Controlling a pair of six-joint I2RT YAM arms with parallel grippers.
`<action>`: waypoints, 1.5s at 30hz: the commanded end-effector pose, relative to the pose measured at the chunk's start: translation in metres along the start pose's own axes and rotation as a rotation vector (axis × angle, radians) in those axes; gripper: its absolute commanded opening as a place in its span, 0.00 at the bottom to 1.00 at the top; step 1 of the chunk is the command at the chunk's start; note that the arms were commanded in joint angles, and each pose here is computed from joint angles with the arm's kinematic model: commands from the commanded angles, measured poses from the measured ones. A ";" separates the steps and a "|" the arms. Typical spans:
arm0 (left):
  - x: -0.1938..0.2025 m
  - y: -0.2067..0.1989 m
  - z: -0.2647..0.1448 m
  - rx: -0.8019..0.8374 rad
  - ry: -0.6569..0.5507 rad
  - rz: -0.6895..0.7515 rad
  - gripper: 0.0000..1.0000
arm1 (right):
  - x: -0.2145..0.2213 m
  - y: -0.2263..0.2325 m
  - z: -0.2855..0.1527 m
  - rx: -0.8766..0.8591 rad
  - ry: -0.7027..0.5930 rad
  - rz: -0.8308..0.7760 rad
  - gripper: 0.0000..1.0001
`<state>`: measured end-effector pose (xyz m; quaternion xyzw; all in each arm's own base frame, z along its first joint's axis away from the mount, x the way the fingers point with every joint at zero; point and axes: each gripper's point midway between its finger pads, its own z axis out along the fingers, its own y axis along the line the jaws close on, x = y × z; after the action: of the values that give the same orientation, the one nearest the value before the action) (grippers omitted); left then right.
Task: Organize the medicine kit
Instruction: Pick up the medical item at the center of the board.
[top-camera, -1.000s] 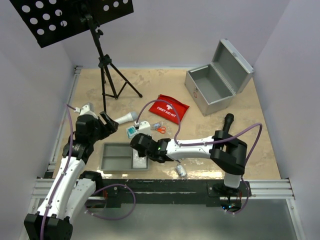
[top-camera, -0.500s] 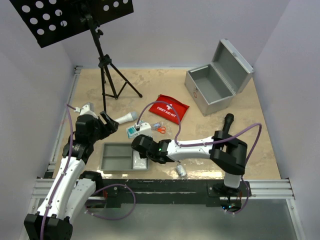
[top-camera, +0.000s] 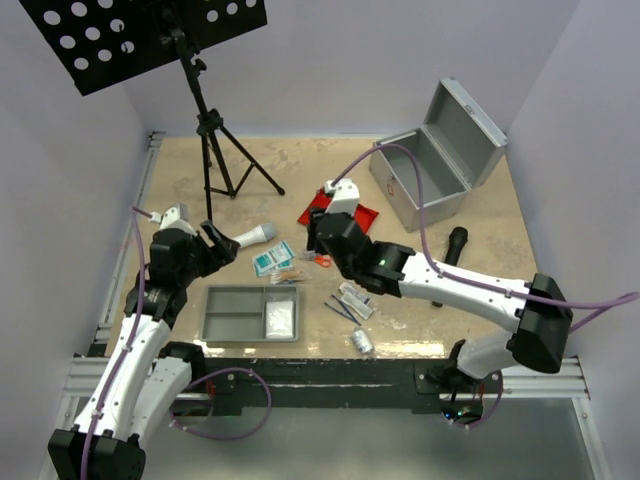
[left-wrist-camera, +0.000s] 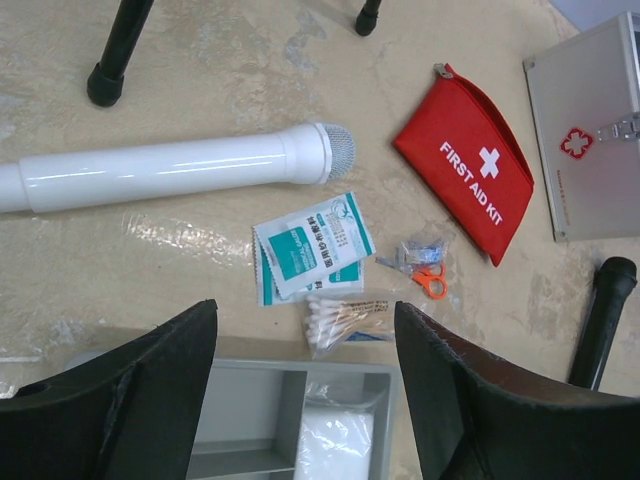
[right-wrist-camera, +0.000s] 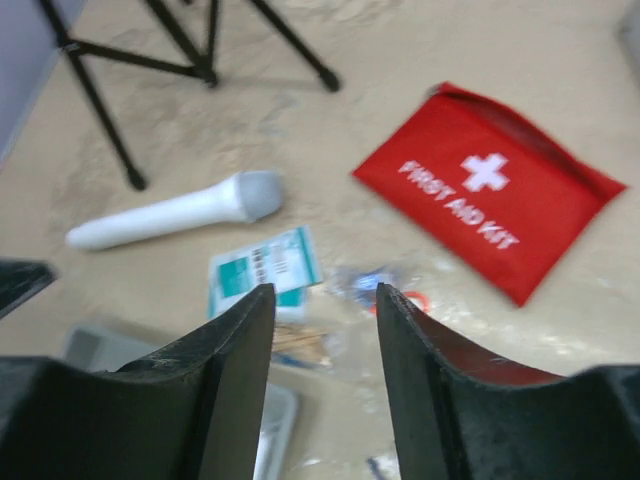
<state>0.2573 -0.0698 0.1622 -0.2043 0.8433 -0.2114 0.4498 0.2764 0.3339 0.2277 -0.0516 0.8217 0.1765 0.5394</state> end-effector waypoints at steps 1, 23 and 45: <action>-0.003 -0.009 0.001 0.060 -0.015 0.036 0.78 | -0.006 -0.022 0.003 0.018 -0.022 -0.116 0.58; 0.021 -0.007 0.014 0.095 0.058 0.021 0.98 | 0.055 0.028 0.071 -0.126 0.128 -0.198 0.63; 0.021 -0.003 0.016 0.061 0.057 -0.020 0.96 | 0.092 0.043 0.129 -0.271 0.229 -0.140 0.67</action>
<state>0.2587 -0.0852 0.1339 -0.1870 0.8551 -0.2403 0.4198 0.3305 0.4054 0.0792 -0.2029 0.8638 0.1935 0.4187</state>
